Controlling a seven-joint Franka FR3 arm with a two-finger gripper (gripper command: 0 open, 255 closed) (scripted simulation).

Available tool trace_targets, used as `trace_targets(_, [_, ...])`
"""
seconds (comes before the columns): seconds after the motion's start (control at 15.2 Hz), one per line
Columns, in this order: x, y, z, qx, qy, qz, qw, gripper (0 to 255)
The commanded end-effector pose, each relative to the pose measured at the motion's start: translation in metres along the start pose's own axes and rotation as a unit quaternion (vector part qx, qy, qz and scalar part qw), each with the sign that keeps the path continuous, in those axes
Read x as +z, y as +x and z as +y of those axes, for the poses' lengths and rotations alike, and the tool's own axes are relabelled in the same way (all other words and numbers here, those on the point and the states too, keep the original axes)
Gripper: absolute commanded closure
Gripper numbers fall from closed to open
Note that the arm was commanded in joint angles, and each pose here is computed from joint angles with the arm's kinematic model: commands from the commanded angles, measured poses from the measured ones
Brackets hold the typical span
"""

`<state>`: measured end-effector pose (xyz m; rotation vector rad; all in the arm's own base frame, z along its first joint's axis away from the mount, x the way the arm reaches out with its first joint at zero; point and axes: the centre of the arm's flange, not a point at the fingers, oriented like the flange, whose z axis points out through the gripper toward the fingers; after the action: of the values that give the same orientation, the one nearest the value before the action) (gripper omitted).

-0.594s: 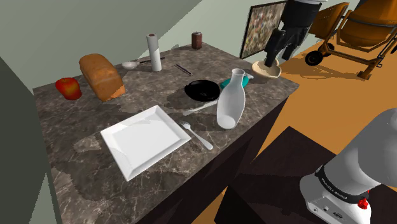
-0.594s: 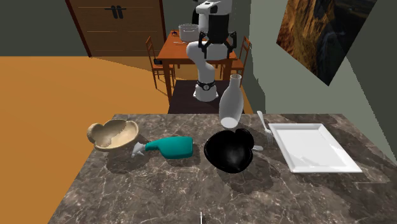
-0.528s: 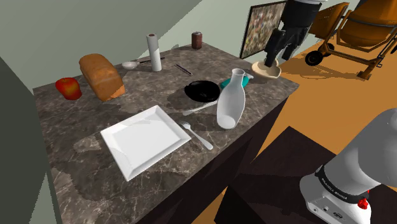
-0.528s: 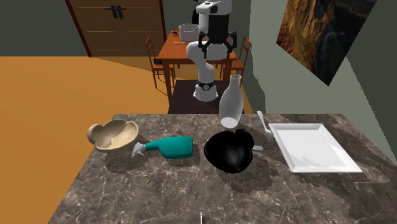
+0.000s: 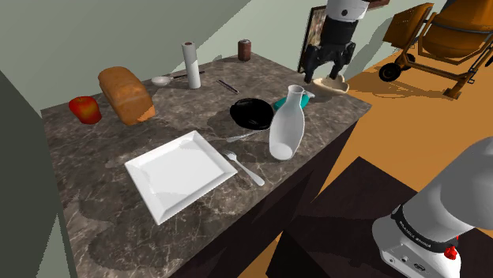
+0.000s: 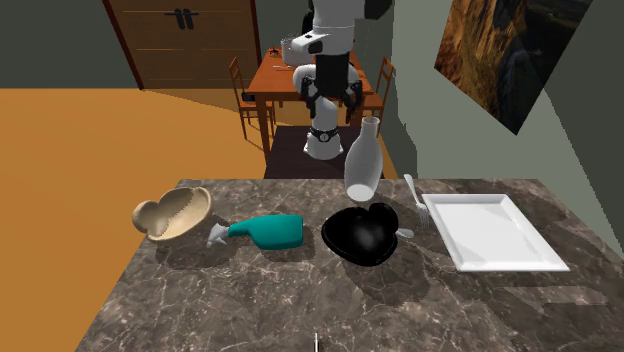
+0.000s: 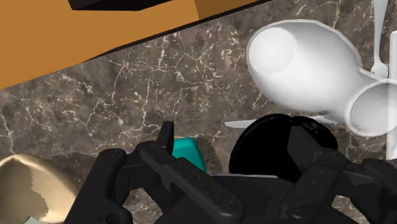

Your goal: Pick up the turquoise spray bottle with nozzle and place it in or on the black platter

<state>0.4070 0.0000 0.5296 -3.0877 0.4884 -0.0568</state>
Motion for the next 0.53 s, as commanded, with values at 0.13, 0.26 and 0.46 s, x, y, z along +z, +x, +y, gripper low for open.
trace_targets(0.13, [0.028, 0.046, 0.009, 0.071, -0.001, -0.005, 0.9974, 0])
trace_targets(0.26, [0.042, 0.067, 0.017, 0.106, -0.002, -0.007, 0.9943, 0])
trace_targets(0.46, [0.064, 0.099, 0.031, 0.159, -0.003, -0.011, 0.9873, 0])
